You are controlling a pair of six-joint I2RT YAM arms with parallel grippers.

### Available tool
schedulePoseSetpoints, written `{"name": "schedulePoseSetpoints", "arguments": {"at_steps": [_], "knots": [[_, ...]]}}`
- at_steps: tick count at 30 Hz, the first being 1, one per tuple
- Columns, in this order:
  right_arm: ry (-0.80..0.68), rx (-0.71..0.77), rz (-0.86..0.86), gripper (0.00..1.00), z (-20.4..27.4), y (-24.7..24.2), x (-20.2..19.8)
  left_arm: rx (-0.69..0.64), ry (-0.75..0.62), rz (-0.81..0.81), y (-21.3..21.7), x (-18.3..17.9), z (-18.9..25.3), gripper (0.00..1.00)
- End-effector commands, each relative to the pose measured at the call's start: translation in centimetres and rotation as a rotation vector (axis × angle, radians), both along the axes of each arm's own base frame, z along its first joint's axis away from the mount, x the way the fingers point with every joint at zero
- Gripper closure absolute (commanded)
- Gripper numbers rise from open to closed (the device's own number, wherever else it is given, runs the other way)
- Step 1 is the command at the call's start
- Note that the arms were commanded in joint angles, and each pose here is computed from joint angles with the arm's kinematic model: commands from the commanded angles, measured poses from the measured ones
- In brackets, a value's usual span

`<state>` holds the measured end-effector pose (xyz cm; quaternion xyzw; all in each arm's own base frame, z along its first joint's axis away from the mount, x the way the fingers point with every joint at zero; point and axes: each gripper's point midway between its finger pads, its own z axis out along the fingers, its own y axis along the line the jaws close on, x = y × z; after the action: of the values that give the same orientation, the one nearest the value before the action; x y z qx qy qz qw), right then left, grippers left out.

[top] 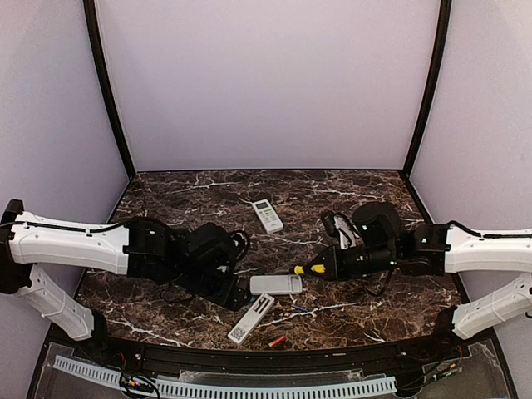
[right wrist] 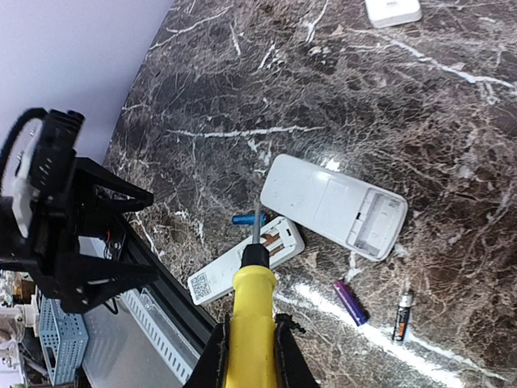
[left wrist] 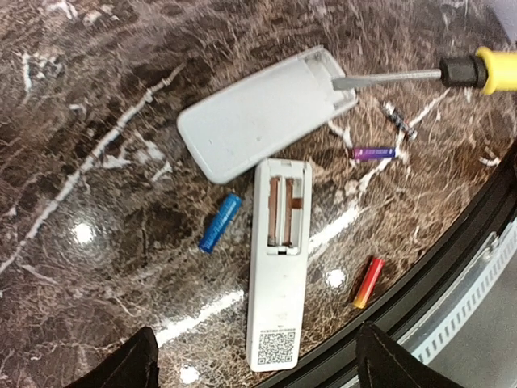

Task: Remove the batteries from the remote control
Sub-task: Place the screwdriver at the center of the board.

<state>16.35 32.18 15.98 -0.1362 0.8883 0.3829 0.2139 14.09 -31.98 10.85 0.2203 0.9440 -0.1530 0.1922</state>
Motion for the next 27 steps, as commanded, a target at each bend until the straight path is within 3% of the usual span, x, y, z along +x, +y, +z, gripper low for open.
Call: {"name": "schedulePoseSetpoints", "arguments": {"at_steps": [1, 14, 27], "knots": [[-0.020, -0.050, -0.074, 1.00, -1.0, -2.7, 1.0, -0.077, -0.006, 0.012, 1.6, 1.8, 3.0, 0.16], [0.018, -0.078, -0.183, 1.00, -5.6, -6.9, 2.0, -0.167, 0.023, 0.093, 6.9, 7.1, 4.6, 0.14], [-0.017, -0.085, -0.330, 1.00, -8.1, -8.7, 4.8, -0.206, -0.168, 0.230, 16.0, 14.3, 9.5, 0.14]]}}
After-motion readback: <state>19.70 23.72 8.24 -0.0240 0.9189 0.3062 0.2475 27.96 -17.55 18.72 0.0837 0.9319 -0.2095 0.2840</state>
